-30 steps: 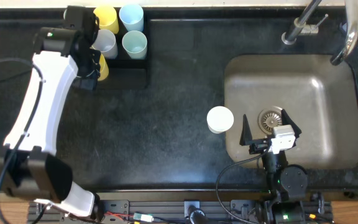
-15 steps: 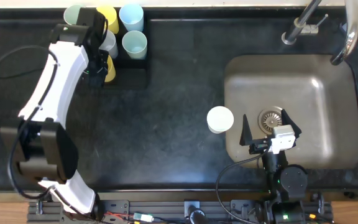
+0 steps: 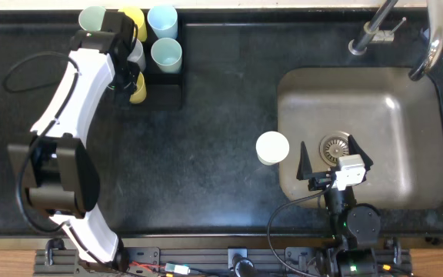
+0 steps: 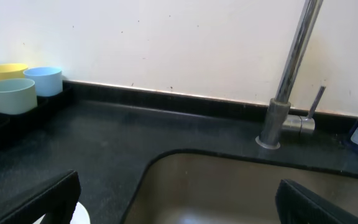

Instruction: Store Cups

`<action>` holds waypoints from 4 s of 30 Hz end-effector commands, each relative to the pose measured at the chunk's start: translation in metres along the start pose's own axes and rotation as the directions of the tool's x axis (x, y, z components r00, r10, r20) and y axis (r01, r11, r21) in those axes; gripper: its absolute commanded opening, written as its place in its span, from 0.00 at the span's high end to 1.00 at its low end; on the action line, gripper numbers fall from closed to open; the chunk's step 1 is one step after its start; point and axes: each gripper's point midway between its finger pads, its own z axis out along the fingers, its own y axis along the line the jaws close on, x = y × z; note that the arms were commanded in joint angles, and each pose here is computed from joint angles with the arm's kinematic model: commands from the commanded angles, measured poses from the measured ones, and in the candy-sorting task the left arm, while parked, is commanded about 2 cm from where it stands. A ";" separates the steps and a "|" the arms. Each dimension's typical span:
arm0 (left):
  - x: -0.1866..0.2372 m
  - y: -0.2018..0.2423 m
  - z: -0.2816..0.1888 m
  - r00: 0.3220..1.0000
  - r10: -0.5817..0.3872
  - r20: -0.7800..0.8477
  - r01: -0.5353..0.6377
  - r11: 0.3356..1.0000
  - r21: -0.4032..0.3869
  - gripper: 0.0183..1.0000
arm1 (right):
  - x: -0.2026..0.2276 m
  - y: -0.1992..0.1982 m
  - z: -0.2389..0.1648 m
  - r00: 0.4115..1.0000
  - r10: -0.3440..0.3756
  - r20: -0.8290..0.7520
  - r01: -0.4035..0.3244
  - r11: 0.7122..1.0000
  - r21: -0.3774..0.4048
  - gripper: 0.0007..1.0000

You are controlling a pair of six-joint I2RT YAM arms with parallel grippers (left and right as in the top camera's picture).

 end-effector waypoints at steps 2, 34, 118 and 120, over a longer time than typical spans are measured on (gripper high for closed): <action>-0.051 -0.007 -0.111 0.974 0.031 0.226 -0.094 0.958 0.273 0.23 | 0.003 -0.001 0.000 1.000 -0.003 0.002 0.003 1.000 0.007 0.00; 0.029 0.140 -0.121 0.293 0.031 0.956 -0.956 0.041 0.291 0.00 | 0.003 -0.001 0.000 1.000 -0.003 0.002 0.003 1.000 0.007 0.00; 0.037 0.145 -0.083 0.310 0.190 0.932 -0.951 0.058 0.305 0.00 | 0.085 0.040 0.049 -0.080 -0.014 -0.997 -0.163 0.987 -0.001 0.23; 0.037 0.145 -0.083 0.310 0.190 0.932 -0.951 0.058 0.305 0.00 | 0.089 0.044 0.053 -0.071 -0.027 -0.997 -0.163 0.986 -0.015 0.30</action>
